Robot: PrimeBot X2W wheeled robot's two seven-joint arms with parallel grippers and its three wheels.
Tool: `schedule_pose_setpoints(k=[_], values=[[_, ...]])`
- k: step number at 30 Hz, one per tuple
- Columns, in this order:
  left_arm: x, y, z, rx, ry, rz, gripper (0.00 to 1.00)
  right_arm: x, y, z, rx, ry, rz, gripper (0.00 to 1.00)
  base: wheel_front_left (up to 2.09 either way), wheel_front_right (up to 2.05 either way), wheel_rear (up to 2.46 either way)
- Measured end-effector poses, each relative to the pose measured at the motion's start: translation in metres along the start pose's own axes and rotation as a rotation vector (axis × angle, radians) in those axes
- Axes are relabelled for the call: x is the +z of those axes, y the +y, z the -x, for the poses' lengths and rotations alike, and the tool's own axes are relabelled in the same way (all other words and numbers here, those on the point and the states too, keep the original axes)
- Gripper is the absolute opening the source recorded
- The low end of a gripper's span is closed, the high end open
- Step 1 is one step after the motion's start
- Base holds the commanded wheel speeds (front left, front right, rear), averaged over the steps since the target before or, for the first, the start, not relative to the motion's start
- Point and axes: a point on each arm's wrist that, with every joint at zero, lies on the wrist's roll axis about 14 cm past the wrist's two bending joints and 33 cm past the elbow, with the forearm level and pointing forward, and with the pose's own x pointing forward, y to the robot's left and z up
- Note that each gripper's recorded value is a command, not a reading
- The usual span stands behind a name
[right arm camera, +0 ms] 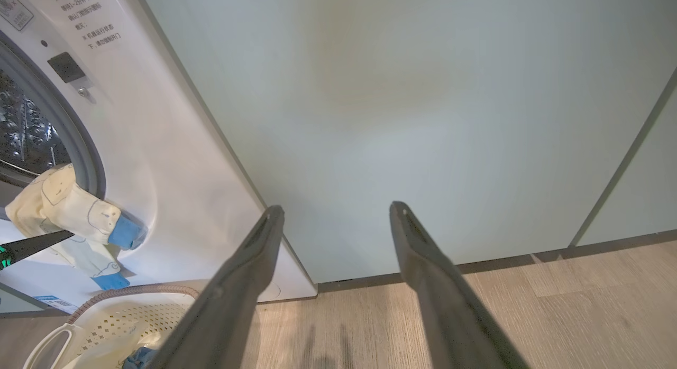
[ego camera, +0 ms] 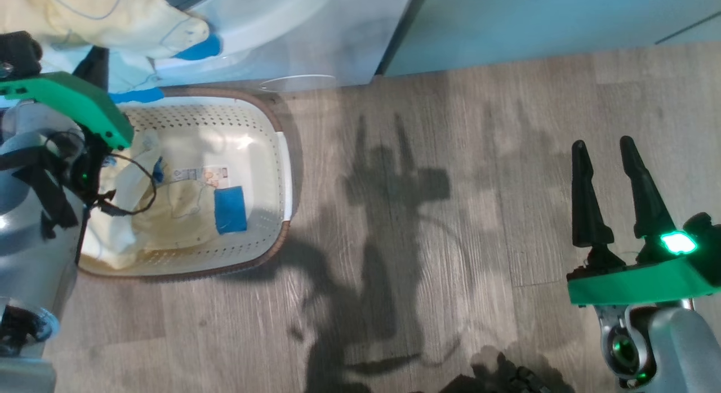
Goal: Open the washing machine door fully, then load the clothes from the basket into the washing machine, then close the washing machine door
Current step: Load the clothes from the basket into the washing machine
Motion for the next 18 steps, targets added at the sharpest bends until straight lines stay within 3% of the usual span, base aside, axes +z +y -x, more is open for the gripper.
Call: schedule_pose_setpoints(k=[9,18], values=[[-0.001,-0.002,0.023,-0.037,0.036,-0.039,0.00,0.000,0.012,-0.006,0.038,-0.008,-0.008,1.00,0.00,0.00,0.00],[0.046,-0.016,0.042,-0.091,-0.037,-0.124,0.00,0.003,0.016,-0.008,0.050,-0.017,-0.015,1.00,0.00,0.00,0.00]])
